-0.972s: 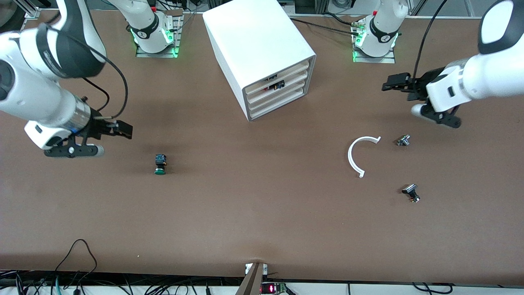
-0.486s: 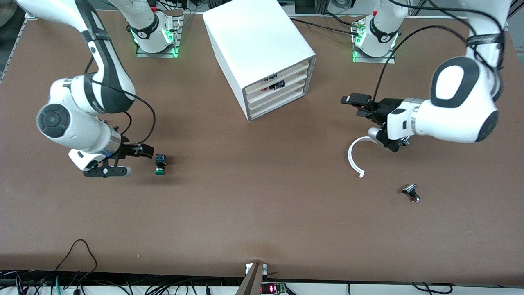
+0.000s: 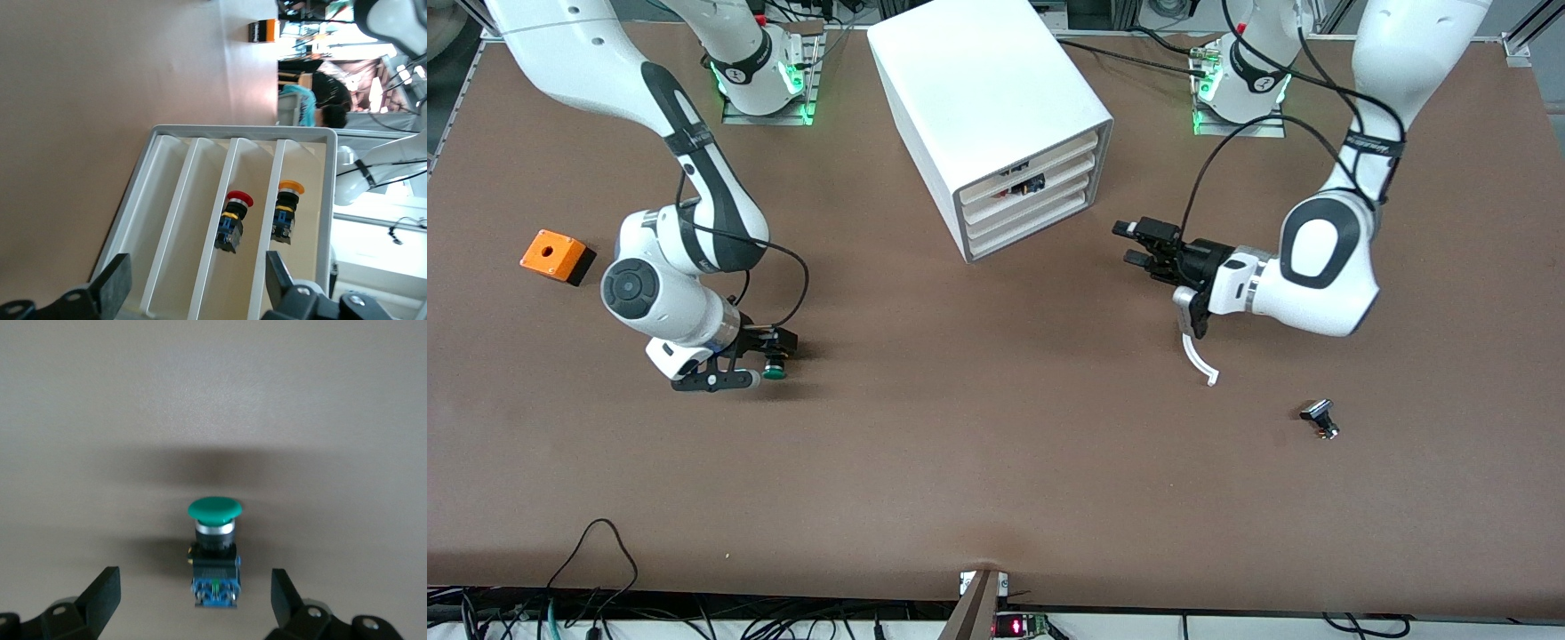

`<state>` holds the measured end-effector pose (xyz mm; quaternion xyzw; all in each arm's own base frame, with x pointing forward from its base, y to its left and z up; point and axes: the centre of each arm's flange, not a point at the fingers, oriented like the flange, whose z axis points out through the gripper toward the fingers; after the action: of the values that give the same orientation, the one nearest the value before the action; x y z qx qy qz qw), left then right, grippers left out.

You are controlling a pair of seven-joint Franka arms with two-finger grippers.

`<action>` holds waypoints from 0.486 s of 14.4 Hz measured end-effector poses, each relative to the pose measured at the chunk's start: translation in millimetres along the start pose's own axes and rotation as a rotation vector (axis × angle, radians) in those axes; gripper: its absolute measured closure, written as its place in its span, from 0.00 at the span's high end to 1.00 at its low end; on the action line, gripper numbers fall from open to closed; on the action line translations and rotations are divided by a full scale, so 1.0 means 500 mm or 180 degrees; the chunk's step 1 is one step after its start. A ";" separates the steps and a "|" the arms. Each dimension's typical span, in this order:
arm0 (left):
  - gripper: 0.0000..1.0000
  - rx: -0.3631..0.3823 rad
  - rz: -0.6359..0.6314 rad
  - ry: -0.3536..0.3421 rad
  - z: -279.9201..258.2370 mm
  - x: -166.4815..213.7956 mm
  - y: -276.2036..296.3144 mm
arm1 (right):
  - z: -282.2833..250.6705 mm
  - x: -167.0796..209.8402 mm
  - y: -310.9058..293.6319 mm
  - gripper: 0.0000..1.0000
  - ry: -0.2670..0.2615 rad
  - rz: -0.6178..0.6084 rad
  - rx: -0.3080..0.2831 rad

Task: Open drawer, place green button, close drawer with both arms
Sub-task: 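Grasp the green button with the right gripper while the left gripper pulls the drawer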

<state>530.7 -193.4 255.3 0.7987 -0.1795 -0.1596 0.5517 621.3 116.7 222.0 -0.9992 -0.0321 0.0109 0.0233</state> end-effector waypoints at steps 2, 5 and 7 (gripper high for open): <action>0.81 -0.0112 0.0072 -0.0063 0.056 -0.010 -0.024 | 0.040 -0.008 0.001 1.00 0.0035 -0.0068 0.0016; 0.64 -0.0284 0.0236 -0.0060 0.114 -0.015 -0.067 | 0.079 -0.015 0.002 0.86 0.0045 -0.0084 0.0030; 0.63 -0.0443 0.0309 0.0018 0.145 -0.020 -0.113 | 0.085 -0.016 0.003 0.64 0.0040 -0.0086 0.0030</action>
<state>495.3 -230.2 178.3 0.7492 -0.2049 -0.1424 0.6135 612.4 116.5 179.6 -0.9986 -0.0454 0.0044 0.0284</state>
